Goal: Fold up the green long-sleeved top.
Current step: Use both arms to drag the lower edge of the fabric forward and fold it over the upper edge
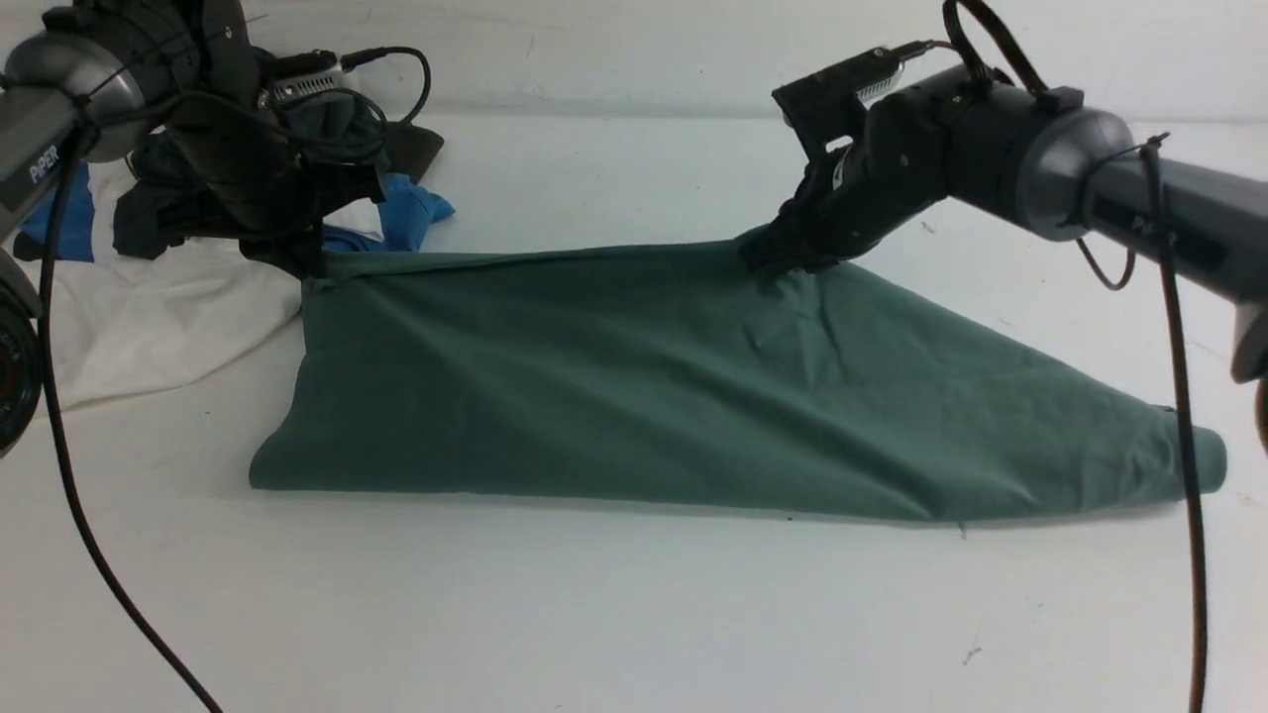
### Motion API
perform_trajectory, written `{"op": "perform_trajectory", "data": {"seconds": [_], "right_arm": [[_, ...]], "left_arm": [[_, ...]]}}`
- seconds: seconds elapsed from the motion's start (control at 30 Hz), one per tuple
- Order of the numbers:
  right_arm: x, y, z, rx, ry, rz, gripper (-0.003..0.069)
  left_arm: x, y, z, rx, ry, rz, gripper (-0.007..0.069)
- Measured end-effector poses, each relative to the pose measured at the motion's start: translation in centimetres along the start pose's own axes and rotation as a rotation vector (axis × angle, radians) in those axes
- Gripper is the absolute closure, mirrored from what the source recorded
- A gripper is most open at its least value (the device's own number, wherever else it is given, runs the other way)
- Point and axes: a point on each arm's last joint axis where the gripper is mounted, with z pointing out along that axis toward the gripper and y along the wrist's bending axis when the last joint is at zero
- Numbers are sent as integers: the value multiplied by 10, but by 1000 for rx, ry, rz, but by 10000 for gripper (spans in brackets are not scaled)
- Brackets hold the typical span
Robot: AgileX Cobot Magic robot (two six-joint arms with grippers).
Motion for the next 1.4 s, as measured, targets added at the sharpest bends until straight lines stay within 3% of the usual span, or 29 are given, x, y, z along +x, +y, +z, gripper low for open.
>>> {"op": "perform_trajectory", "data": {"seconds": [0.1,0.27,0.5,0.83,1.07,1.4], "right_arm": [[4,1,10,-1,-4,10,475],[7,2,21,-2,-35,45,330],[7,-1,5,3,45,51,282],[-16,-16,-67,55,72,35,281],[-6,-20,-74,62,195,42,281],[2,-35,-74,78,247,71,281]], "left_arm": [[-1,0,5,1,-15,2,583],[-6,0,18,8,-73,7,435],[-13,5,15,-44,-124,44,279],[-14,5,-3,-68,-45,43,279],[-9,4,13,-48,3,55,300],[-10,3,61,-23,-48,66,250]]}}
